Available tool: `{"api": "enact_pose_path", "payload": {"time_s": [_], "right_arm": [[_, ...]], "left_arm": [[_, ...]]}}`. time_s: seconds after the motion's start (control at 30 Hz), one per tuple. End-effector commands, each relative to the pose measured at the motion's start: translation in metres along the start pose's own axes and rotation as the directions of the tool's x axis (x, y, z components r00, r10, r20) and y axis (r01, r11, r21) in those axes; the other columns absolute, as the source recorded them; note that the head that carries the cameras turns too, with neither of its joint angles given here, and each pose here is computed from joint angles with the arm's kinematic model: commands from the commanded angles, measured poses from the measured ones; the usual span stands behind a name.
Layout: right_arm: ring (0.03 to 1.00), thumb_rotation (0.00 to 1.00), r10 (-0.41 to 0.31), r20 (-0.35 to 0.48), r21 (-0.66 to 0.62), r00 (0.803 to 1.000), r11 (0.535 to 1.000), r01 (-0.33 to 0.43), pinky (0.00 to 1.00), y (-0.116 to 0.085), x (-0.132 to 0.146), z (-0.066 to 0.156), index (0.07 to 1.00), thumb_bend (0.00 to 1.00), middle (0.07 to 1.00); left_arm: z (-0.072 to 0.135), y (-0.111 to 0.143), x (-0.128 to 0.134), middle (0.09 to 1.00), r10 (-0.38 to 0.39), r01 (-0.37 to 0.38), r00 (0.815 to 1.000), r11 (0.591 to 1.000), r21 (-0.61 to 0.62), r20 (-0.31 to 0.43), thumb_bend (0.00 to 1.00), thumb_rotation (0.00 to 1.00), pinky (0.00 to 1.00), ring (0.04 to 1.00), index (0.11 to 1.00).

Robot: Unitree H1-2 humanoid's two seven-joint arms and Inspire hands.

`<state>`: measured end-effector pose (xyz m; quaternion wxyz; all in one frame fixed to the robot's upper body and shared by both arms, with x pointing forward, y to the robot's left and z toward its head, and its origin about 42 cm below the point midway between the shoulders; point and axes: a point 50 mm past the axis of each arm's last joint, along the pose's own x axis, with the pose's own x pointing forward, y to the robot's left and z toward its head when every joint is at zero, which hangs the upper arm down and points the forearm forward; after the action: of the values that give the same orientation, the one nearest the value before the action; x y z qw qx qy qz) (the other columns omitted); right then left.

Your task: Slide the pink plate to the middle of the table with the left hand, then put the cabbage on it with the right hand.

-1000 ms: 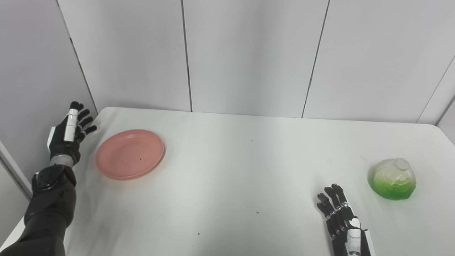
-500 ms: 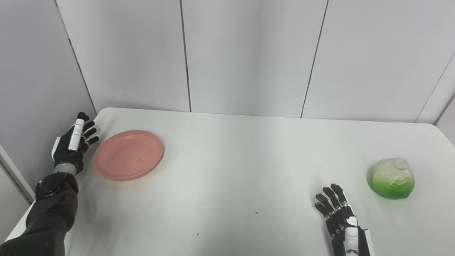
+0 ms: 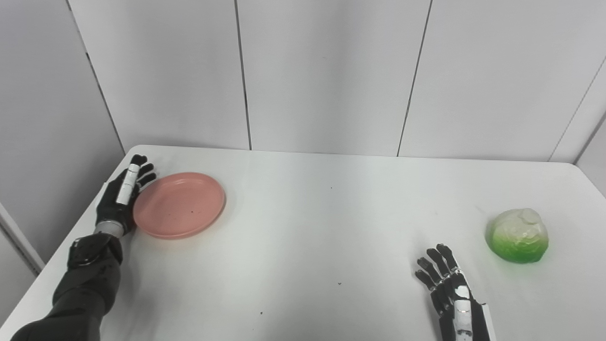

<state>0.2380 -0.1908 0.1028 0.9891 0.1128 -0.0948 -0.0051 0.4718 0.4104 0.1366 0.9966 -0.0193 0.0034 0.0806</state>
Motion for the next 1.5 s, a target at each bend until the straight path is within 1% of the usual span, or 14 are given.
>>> {"api": "enact_pose_path", "payload": {"time_s": [0.0, 0.1, 0.23, 0.37, 0.43, 0.5, 0.63, 0.7, 0.83, 0.9, 0.97, 1.07, 1.27, 1.47], "right_arm": [[0.857, 0.94, -0.033, -0.104, 0.012, 0.994, 0.999, 0.034, 0.85, -0.001, -0.032, -0.013, 0.898, 0.82, 0.895], [0.858, 0.94, -0.032, -0.102, 0.014, 0.994, 0.999, 0.034, 0.85, 0.001, -0.032, -0.012, 0.902, 0.82, 0.895], [0.852, 0.92, -0.035, -0.102, 0.019, 0.994, 0.999, 0.037, 0.84, 0.002, -0.032, -0.012, 0.897, 0.82, 0.889], [0.841, 0.93, -0.035, -0.101, 0.010, 0.994, 0.999, 0.036, 0.83, 0.003, -0.032, -0.013, 0.893, 0.82, 0.884], [0.842, 0.93, -0.037, -0.102, 0.010, 0.994, 0.999, 0.038, 0.83, 0.003, -0.033, -0.013, 0.895, 0.82, 0.885], [0.843, 0.93, -0.036, -0.103, 0.011, 0.994, 0.999, 0.038, 0.83, 0.004, -0.032, -0.013, 0.896, 0.81, 0.886], [0.852, 0.93, -0.035, -0.102, 0.007, 0.994, 0.999, 0.036, 0.83, 0.004, -0.032, -0.013, 0.901, 0.81, 0.891], [0.849, 0.93, -0.033, -0.100, 0.002, 0.994, 0.999, 0.034, 0.82, 0.005, -0.032, -0.013, 0.904, 0.81, 0.891], [0.850, 0.93, -0.032, -0.101, 0.003, 0.994, 0.999, 0.033, 0.82, 0.007, -0.034, -0.013, 0.907, 0.81, 0.893], [0.852, 0.93, -0.032, -0.102, 0.008, 0.994, 0.999, 0.032, 0.83, 0.008, -0.034, -0.012, 0.908, 0.81, 0.894], [0.854, 0.93, -0.029, -0.101, 0.011, 0.994, 0.999, 0.031, 0.83, 0.008, -0.034, -0.013, 0.908, 0.81, 0.895], [0.855, 0.92, -0.028, -0.102, 0.014, 0.994, 0.999, 0.030, 0.83, 0.009, -0.035, -0.013, 0.905, 0.80, 0.894], [0.857, 0.93, -0.027, -0.101, 0.012, 0.995, 1.000, 0.028, 0.82, 0.011, -0.035, -0.013, 0.905, 0.80, 0.898], [0.863, 0.93, -0.023, -0.103, 0.012, 0.994, 1.000, 0.024, 0.82, 0.013, -0.036, -0.013, 0.907, 0.81, 0.900]], "left_arm": [[0.020, -0.006, 0.010, 0.866, -0.052, 0.052, 0.997, 0.999, 0.009, 0.058, 0.95, 0.78, 0.74, 0.855, 0.843], [0.018, -0.015, 0.009, 0.877, -0.084, 0.083, 0.994, 0.996, 0.014, 0.063, 0.94, 0.80, 0.77, 0.863, 0.857], [0.014, -0.027, 0.006, 0.880, -0.118, 0.121, 0.990, 0.992, -0.038, 0.072, 0.96, 0.80, 0.79, 0.876, 0.877], [0.013, -0.040, 0.005, 0.887, -0.131, 0.138, 0.988, 0.988, -0.076, 0.082, 0.96, 0.83, 0.77, 0.869, 0.878], [0.012, -0.048, 0.003, 0.874, -0.140, 0.148, 0.986, 0.985, -0.089, 0.088, 0.98, 0.83, 0.74, 0.858, 0.875], [0.010, -0.056, 0.002, 0.872, -0.157, 0.165, 0.984, 0.981, -0.098, 0.090, 0.99, 0.83, 0.74, 0.857, 0.877], [0.007, -0.070, 0.001, 0.885, -0.189, 0.198, 0.979, 0.971, -0.135, 0.080, 0.98, 0.84, 0.75, 0.870, 0.893], [0.004, -0.078, -0.001, 0.869, -0.199, 0.208, 0.977, 0.965, -0.156, 0.075, 0.97, 0.83, 0.73, 0.853, 0.877], [0.001, -0.096, -0.005, 0.879, -0.231, 0.238, 0.971, 0.953, -0.187, 0.060, 1.00, 0.82, 0.76, 0.867, 0.883], [0.001, -0.104, -0.007, 0.878, -0.254, 0.261, 0.965, 0.950, -0.171, 0.061, 1.00, 0.81, 0.77, 0.870, 0.883], [0.001, -0.112, -0.007, 0.892, -0.277, 0.283, 0.959, 0.947, -0.152, 0.062, 0.99, 0.83, 0.78, 0.885, 0.901], [0.001, -0.127, -0.008, 0.884, -0.303, 0.307, 0.951, 0.943, -0.124, 0.053, 1.00, 0.83, 0.76, 0.868, 0.890], [-0.001, -0.151, -0.012, 0.904, -0.355, 0.358, 0.934, 0.924, -0.136, 0.048, 0.99, 0.84, 0.77, 0.876, 0.906], [-0.006, -0.178, -0.019, 0.888, -0.391, 0.391, 0.920, 0.911, -0.131, 0.027, 0.99, 0.85, 0.76, 0.863, 0.892]]}}
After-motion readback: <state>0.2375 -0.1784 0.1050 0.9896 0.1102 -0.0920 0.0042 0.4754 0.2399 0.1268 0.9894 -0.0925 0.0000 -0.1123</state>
